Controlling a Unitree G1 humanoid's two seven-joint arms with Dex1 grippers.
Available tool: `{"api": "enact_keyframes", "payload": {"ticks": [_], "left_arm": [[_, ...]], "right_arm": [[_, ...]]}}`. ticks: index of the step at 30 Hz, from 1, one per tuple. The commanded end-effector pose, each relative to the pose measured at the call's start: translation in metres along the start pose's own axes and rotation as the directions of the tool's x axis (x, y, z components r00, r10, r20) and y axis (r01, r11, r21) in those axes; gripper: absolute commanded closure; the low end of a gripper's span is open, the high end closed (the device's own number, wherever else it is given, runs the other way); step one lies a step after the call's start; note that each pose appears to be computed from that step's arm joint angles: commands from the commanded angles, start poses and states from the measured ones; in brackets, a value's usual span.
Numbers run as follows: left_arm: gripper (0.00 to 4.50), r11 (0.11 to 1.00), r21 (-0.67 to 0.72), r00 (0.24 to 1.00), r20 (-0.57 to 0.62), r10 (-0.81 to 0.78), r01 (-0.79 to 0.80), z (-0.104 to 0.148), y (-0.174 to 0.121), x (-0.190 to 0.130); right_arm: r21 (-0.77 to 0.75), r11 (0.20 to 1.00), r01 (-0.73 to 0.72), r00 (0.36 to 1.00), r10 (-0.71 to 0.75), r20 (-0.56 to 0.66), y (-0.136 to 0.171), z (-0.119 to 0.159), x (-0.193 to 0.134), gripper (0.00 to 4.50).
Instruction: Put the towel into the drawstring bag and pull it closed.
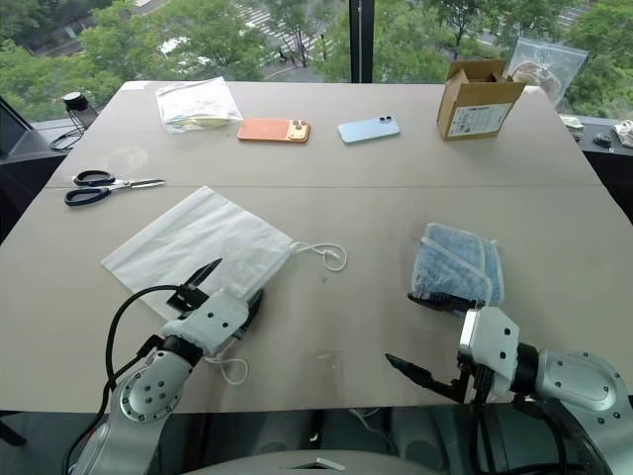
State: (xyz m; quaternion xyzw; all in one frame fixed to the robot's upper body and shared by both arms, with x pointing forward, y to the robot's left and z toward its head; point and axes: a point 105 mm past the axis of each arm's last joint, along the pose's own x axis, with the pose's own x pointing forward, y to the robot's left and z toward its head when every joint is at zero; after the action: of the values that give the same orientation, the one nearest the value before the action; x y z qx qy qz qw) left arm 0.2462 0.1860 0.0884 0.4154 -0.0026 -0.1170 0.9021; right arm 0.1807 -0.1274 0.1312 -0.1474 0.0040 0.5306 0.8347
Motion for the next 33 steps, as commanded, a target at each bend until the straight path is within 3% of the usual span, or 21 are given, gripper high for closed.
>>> {"api": "enact_keyframes", "payload": {"ticks": [1,12,17,27,29,33], "left_arm": [[0.04,0.998,0.039,0.998,0.016,0.058,-0.059,-0.001,0.004,0.001],[0.04,0.977,0.077,0.980,0.014,0.196,-0.197,-0.005,0.019,-0.003],[0.04,0.958,0.104,0.959,-0.071,0.275,-0.267,-0.020,0.031,-0.004],[0.04,0.941,0.122,0.911,-0.240,0.336,-0.315,-0.025,0.044,0.014],[0.56,0.945,0.102,0.908,-0.259,0.328,-0.312,-0.027,0.047,0.020],[2.18,0.967,-0.035,0.948,-0.209,0.239,-0.252,-0.025,0.050,0.036]], "right_arm": [[-0.031,0.999,0.007,0.999,-0.006,0.032,0.000,0.014,0.001,0.00],[-0.031,0.999,0.020,1.000,-0.020,0.015,-0.002,0.013,0.001,0.00],[-0.034,0.999,0.019,1.000,-0.018,0.016,-0.002,0.013,0.004,0.00],[-0.042,0.999,0.028,0.999,-0.027,0.018,-0.003,0.012,0.006,0.00],[-0.041,0.998,0.037,0.999,-0.036,0.021,-0.003,0.012,0.007,0.00],[0.015,0.998,0.059,0.997,-0.060,0.047,-0.003,0.013,0.010,0.00]]}}
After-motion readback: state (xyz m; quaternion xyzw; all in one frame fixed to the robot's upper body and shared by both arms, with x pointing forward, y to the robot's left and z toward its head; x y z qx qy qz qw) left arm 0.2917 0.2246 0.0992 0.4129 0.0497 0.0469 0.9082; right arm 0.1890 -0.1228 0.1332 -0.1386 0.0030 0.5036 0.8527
